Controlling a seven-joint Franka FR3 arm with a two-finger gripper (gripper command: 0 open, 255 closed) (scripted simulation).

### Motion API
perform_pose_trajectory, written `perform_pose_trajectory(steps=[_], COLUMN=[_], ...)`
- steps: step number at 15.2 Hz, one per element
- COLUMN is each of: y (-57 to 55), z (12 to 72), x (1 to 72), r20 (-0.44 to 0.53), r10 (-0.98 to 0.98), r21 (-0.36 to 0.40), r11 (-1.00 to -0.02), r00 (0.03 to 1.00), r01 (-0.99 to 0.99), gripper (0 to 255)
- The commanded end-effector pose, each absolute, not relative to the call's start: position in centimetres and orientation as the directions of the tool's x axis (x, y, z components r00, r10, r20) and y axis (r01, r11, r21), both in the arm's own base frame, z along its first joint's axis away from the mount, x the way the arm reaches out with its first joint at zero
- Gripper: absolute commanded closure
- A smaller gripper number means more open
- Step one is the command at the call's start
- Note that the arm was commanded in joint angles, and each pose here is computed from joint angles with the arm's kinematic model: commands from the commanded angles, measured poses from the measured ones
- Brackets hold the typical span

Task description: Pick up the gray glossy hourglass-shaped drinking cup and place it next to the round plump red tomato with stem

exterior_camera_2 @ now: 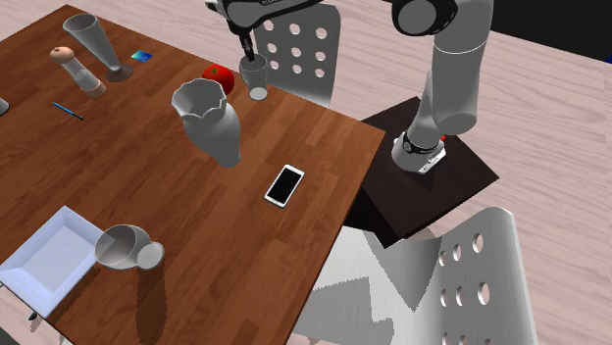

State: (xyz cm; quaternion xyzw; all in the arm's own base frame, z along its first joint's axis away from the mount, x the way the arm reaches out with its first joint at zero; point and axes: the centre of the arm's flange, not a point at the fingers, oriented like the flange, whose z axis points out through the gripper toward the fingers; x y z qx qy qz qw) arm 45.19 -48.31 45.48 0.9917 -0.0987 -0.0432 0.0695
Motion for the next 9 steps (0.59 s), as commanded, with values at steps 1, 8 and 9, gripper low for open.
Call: perform_pose_trajectory(steps=[1, 8, 9], y=[-48.29, -48.29, -48.29], z=[45.45, 45.45, 45.45], x=[45.21, 45.20, 45.20], r20=[-0.071, -0.071, -0.071], r10=[-0.202, -0.202, -0.202], r21=[0.147, 0.147, 0.147], r11=[-0.971, -0.971, -0.971], r00=[0.977, 0.977, 0.977], r01=[-0.190, -0.190, -0.190], gripper=[255, 0, 0])
